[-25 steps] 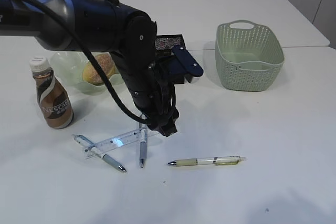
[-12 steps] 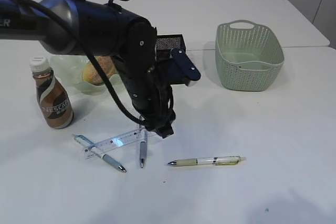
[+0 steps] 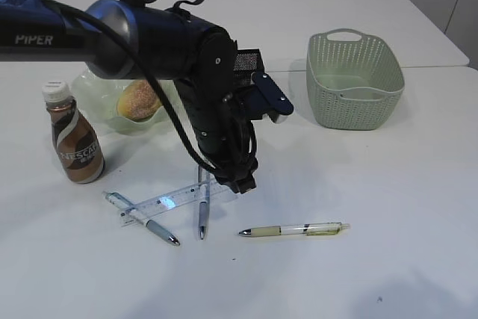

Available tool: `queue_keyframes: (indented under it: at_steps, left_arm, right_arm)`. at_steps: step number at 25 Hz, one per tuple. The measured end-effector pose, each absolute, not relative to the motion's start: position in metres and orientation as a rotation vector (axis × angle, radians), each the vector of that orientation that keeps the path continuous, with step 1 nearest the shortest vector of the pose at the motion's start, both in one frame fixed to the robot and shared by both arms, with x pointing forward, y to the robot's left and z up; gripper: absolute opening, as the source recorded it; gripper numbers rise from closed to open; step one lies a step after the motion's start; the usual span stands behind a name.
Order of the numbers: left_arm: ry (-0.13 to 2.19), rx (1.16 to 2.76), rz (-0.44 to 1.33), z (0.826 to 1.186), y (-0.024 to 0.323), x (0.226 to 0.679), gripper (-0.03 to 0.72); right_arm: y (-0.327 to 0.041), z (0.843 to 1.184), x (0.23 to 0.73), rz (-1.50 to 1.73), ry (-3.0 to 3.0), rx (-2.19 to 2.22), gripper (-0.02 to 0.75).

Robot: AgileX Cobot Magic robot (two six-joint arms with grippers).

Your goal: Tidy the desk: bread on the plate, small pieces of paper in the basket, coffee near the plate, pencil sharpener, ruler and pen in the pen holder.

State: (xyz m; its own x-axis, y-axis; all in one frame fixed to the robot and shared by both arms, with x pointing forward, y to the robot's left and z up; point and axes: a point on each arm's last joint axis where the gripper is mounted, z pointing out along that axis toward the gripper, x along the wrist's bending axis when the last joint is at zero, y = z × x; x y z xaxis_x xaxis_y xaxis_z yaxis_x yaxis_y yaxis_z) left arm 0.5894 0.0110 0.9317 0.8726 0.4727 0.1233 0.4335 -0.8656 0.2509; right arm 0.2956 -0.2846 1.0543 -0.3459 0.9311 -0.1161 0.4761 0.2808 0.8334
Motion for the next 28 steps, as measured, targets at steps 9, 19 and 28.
queue_keyframes:
  at_steps: [9, 19, 28]
  left_arm:
    - [0.731, 2.847, 0.248, 0.926, 0.021, 0.596, 0.377]
    - [0.728, 2.876, 0.223, 0.910, 0.019, 0.598, 0.377]
    - [0.718, 2.861, 0.246, 0.910, 0.016, 0.602, 0.377]
  right_arm:
    - [-0.285, 1.054, 0.296, 0.955, 1.940, 1.260, 0.439]
    - [-0.285, 1.054, 0.295, 0.954, 1.941, 1.261, 0.439]
    - [-0.285, 1.054, 0.295, 0.954, 1.941, 1.261, 0.439]
